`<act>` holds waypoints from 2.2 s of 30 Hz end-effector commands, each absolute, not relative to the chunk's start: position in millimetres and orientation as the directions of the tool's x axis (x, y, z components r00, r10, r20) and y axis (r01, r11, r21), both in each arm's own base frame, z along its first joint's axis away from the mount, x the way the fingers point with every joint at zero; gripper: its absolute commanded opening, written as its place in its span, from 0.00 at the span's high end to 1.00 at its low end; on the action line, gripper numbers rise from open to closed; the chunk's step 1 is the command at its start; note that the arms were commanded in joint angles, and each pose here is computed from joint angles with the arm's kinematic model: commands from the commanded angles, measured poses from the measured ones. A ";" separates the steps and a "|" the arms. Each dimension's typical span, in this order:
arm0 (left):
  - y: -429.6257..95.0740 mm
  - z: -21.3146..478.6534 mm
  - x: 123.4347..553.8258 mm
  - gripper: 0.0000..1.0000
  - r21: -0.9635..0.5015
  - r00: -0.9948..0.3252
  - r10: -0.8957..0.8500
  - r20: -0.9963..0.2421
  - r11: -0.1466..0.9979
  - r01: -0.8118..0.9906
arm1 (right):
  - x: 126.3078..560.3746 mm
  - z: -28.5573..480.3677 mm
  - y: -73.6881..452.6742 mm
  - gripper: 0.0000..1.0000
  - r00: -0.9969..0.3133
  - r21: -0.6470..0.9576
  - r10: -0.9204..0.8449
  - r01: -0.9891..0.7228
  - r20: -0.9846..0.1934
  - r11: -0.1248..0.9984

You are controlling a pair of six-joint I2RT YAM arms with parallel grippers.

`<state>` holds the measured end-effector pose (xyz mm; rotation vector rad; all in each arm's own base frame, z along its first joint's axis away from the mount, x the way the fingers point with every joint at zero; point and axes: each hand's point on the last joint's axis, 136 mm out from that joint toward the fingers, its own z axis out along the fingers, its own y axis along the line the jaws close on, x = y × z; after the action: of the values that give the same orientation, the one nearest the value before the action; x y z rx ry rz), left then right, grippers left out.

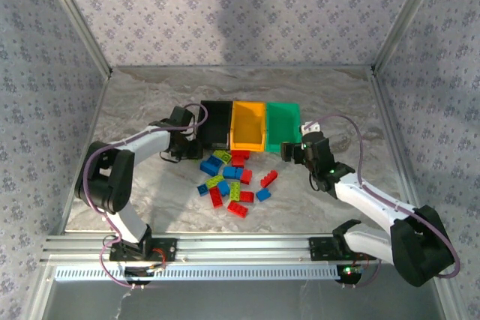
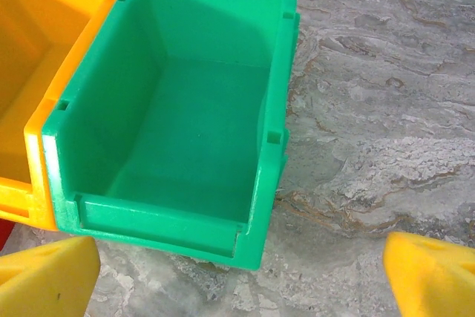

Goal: Sort the legos into containers by color
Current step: Pick up the lego from the center of the table, then place the lego in the container, then pick up the lego from the center of the table.

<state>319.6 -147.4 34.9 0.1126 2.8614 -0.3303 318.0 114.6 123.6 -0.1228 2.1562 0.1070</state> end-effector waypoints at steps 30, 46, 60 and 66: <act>-256.3 175.9 350.2 0.89 -0.222 -0.755 0.141 -0.640 0.907 0.357 | 323.8 130.6 113.2 0.00 -0.540 0.004 -0.055 -0.107 -0.840 0.994; -320.6 148.3 394.2 0.50 -0.104 -0.796 0.288 -0.533 0.911 0.399 | 324.7 128.4 113.1 0.00 -0.551 -0.002 -0.059 -0.103 -0.832 0.995; -264.6 156.5 346.1 0.46 -0.105 -0.723 0.189 -0.664 0.934 0.341 | 323.3 125.6 123.4 0.00 -0.554 0.034 -0.053 -0.146 -0.831 0.989; -228.5 156.2 323.9 0.42 -0.130 -0.673 0.113 -0.731 0.945 0.300 | 326.0 118.8 121.3 0.00 -0.574 -0.003 -0.081 -0.136 -0.815 0.991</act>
<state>315.6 -234.3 135.9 0.3730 2.4170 -0.2670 320.1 116.9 108.6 -0.1393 2.2023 0.0817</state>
